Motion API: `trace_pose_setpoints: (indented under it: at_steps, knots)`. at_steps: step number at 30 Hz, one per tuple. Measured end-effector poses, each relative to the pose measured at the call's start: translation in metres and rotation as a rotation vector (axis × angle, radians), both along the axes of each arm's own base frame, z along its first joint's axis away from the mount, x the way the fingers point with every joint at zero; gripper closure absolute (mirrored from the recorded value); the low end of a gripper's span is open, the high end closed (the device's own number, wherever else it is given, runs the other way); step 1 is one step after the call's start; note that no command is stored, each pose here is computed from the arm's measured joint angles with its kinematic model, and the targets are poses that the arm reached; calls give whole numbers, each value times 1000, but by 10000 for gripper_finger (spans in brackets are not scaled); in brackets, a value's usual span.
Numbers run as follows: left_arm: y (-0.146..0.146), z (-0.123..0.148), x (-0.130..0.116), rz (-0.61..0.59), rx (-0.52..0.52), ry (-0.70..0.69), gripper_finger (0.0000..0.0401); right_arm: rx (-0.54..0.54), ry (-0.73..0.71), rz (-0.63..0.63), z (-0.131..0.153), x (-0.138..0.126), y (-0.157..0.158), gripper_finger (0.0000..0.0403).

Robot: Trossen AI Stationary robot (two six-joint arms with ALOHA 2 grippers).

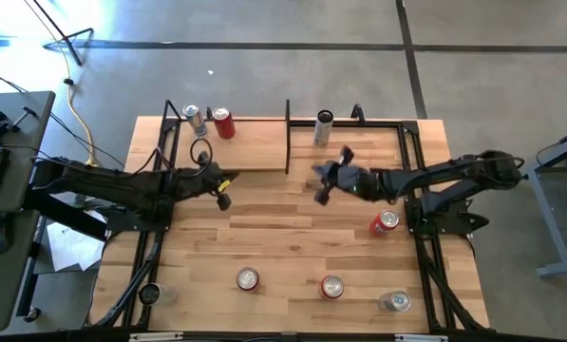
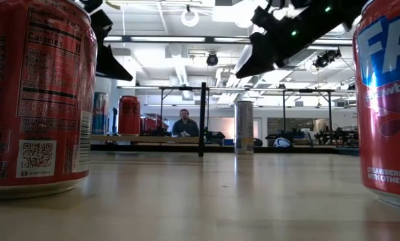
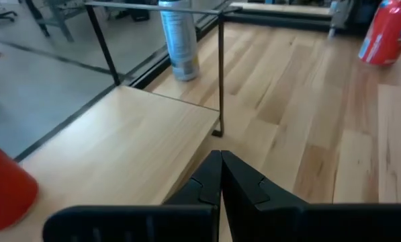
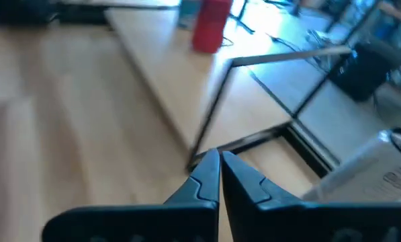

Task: Place canned beverage on shelf
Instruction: Put the top white yellow soda can on the shelf

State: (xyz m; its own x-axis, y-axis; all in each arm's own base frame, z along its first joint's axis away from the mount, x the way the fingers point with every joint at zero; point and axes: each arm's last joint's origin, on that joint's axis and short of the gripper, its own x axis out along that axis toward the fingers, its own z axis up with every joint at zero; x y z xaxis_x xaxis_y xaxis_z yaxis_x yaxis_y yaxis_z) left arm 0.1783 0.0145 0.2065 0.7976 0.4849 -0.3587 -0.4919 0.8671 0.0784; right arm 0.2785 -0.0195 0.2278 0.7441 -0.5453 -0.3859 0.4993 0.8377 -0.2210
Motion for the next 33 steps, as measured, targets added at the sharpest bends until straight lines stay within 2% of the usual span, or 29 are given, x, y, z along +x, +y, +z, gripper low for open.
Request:
trace_pose_setpoints:
  at_steps: [4,9,13,18,21,23,27,33]
  knots:
    - [0,-6,-1,0,1,2,401,96,-81,-121,8,-1,-39,401]
    - [0,-8,-2,-9,21,19,401,104,-100,-250,32,-4,-75,364]
    - [0,-8,-2,-9,21,18,401,211,-96,-332,46,-7,-100,294]
    - [0,-6,-1,-11,28,0,401,331,-43,-476,48,-1,-123,181]
    - [0,-6,-1,-11,29,0,401,350,1,-508,43,11,-133,123]
    - [0,-6,-1,-11,29,1,401,343,23,-529,39,20,-140,98]
    - [0,-6,-1,-11,29,2,401,288,80,-651,31,30,-149,77]
    - [-1,-6,-1,-18,27,1,401,312,84,-730,22,37,-161,75]
